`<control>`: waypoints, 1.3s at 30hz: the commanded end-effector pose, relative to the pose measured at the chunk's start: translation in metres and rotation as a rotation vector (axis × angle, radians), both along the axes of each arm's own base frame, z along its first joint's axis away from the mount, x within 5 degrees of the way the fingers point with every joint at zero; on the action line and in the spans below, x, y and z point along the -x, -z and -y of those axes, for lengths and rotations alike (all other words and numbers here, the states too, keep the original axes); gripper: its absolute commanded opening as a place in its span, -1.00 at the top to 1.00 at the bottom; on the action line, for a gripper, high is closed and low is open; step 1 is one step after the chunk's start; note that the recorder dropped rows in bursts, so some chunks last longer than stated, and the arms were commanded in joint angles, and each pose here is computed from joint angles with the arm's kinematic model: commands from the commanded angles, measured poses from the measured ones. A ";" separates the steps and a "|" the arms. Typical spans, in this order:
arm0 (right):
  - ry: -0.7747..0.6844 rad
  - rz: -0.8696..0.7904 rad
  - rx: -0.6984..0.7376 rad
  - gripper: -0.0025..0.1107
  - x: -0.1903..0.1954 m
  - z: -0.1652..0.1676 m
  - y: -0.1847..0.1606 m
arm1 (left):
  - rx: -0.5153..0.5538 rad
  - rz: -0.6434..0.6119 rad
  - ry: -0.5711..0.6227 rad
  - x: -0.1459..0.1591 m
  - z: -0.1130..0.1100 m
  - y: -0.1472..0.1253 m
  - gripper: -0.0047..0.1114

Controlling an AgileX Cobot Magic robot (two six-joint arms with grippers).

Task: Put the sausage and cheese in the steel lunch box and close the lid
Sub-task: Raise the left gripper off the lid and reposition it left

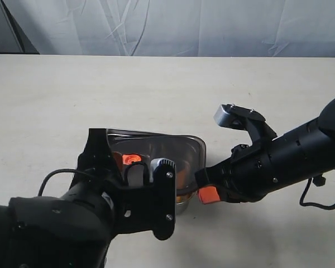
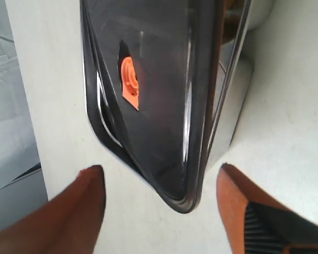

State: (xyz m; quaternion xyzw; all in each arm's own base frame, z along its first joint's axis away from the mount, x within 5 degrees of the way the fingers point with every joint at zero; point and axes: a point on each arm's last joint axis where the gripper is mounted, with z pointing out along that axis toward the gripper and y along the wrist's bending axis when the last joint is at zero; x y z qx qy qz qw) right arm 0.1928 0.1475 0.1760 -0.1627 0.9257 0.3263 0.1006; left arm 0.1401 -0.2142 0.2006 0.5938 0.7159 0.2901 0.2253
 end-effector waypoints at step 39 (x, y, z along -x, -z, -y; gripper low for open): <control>0.049 -0.056 0.018 0.97 -0.027 -0.027 -0.031 | 0.861 0.127 -0.806 -0.081 -0.113 -0.063 0.92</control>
